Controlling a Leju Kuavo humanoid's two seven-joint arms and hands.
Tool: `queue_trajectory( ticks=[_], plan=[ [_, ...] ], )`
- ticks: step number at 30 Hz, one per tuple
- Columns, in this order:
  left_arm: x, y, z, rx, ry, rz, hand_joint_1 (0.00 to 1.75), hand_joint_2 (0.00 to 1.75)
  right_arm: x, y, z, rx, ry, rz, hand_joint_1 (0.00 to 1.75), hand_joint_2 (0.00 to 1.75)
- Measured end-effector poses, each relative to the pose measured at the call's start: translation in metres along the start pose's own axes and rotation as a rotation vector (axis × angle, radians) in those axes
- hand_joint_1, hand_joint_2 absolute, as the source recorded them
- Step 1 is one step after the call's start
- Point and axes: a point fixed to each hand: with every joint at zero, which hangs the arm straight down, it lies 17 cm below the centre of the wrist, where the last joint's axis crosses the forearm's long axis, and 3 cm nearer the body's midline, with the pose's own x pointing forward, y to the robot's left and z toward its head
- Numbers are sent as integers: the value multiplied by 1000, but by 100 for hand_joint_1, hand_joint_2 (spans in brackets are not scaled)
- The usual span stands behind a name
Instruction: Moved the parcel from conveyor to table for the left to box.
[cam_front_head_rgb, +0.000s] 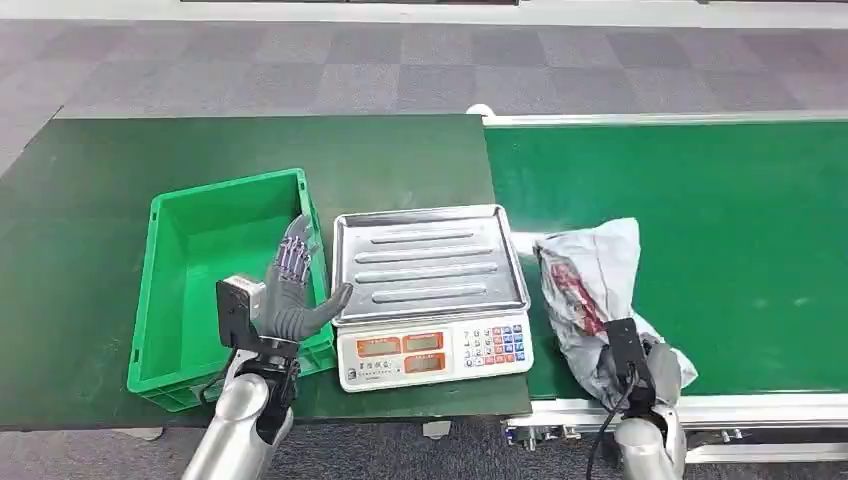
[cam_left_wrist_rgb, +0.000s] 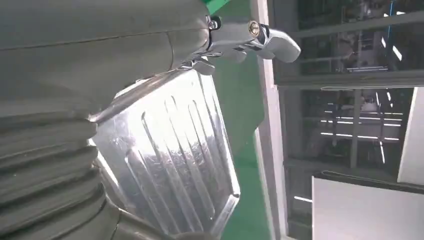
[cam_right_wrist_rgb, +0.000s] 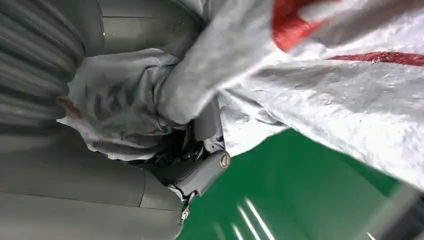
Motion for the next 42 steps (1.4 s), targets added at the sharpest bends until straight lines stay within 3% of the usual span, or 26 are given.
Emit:
queue_trajectory(
  ticks=[11,15,28,38,39,40,42],
  plan=[
    [4,6,1,17,-16,-19,0,175,120,-63,-23,-172,-285,-72,175,175],
    [6,8,2,25,-28,-25,0,175,151,-67,-22,-162,-355,-90,175,175],
    [21,14,-18,44,-84,-55,0,175,280,77,23,211,-552,-151,175,175],
    [26,16,-25,55,-100,-65,0,175,329,130,60,368,-631,-170,175,175],
    [26,17,-26,56,-99,-67,0,175,333,136,64,388,-634,-171,9,175],
    [25,18,-26,56,-98,-69,0,175,336,140,66,404,-636,-172,0,175],
    [23,19,-26,61,-93,-71,0,175,343,145,69,430,-640,-178,0,175]
  ],
)
